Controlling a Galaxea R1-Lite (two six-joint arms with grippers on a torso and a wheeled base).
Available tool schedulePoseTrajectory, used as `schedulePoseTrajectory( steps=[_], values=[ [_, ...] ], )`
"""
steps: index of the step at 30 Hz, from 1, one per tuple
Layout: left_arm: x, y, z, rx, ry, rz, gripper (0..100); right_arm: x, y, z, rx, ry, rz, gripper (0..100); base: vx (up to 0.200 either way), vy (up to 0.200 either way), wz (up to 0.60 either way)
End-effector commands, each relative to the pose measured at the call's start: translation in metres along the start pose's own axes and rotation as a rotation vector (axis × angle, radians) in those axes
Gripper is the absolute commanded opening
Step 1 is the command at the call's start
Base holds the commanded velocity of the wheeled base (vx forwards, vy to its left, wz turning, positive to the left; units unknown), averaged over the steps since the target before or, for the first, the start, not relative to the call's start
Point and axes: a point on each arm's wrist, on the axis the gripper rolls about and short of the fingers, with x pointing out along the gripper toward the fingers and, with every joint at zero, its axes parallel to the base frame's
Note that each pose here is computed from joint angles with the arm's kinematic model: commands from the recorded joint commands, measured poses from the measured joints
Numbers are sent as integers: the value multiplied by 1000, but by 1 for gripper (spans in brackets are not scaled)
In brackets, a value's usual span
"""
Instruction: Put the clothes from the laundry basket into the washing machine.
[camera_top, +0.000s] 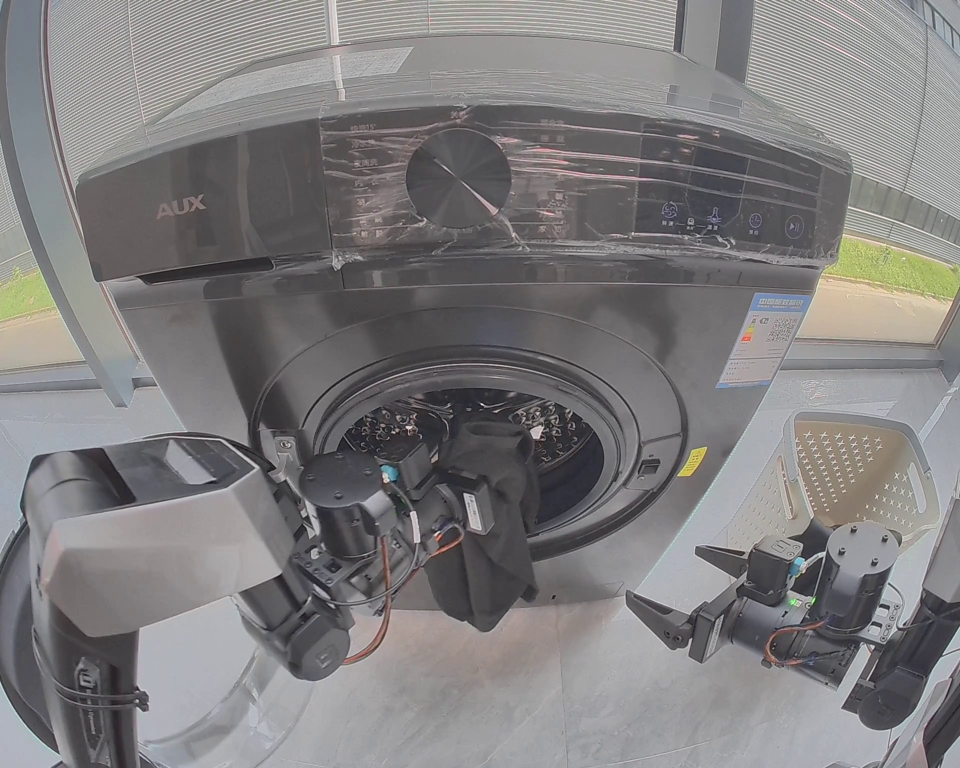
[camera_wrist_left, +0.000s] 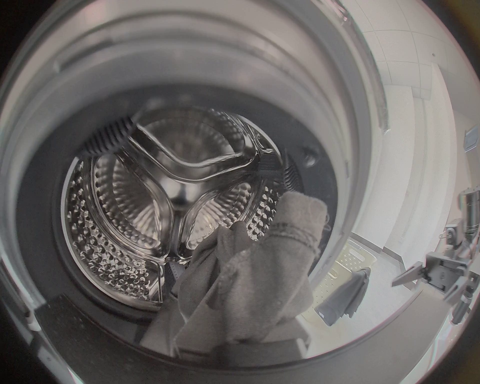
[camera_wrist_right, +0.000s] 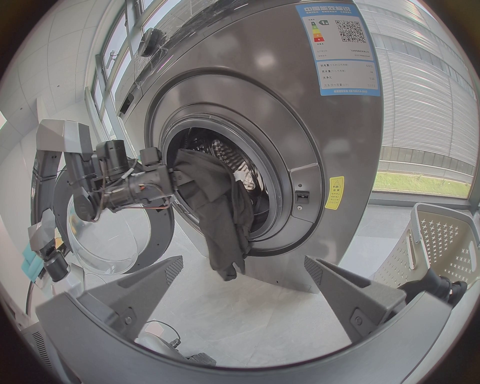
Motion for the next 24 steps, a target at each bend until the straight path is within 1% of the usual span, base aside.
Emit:
schedulePoseTrajectory(
  steps=[1, 3, 7, 8, 10, 11, 12, 14, 17, 19, 22, 23, 24],
  values=[
    [40, 4, -42, -4, 17, 26, 0, 1, -1, 0, 0, -1, -2, 100, 0, 0, 0],
    [51, 3, -45, -12, 4, 26, 0, 1, 0, 0, -1, 0, 1, 100, 0, 0, 0],
    [57, 3, -47, -19, 7, 28, 0, 1, 0, 0, -1, 0, 1, 100, 0, 0, 0],
    [64, 4, -49, -35, 16, 33, 0, 1, 0, 0, -2, 0, 2, 100, 0, 0, 0],
    [75, 10, -50, -40, 24, 48, 0, 1, 0, 0, -1, -2, 1, 100, 0, 0, 0],
    [75, 10, -50, -40, 24, 48, 0, 1, 0, 0, -1, -2, 1, 100, 0, 0, 0],
    [89, 15, -48, -40, 22, 79, 0, 1, 0, 0, -1, 0, 2, 100, 0, 0, 0],
    [102, 20, -45, -42, -1, 106, 0, 2, 0, 0, -1, -2, 2, 100, 0, 0, 0],
    [113, 23, -44, -44, -18, 111, 0, 2, 0, 0, -1, -2, 1, 100, 0, 0, 0],
    [116, 29, -43, -42, -9, 125, 0, 2, -1, 0, 0, -1, -2, 100, 0, 0, 0],
    [119, 30, -43, -46, -10, 128, 0, 2, -2, 0, 1, -2, -2, 100, 0, 0, 0],
    [124, 30, -43, -54, -29, 136, 0, 3, -2, -1, 1, 5, -3, 100, 0, 0, 0],
    [124, 30, -43, -54, -29, 136, 0, 3, -2, -1, 1, 5, -3, 100, 0, 0, 0]
  ],
)
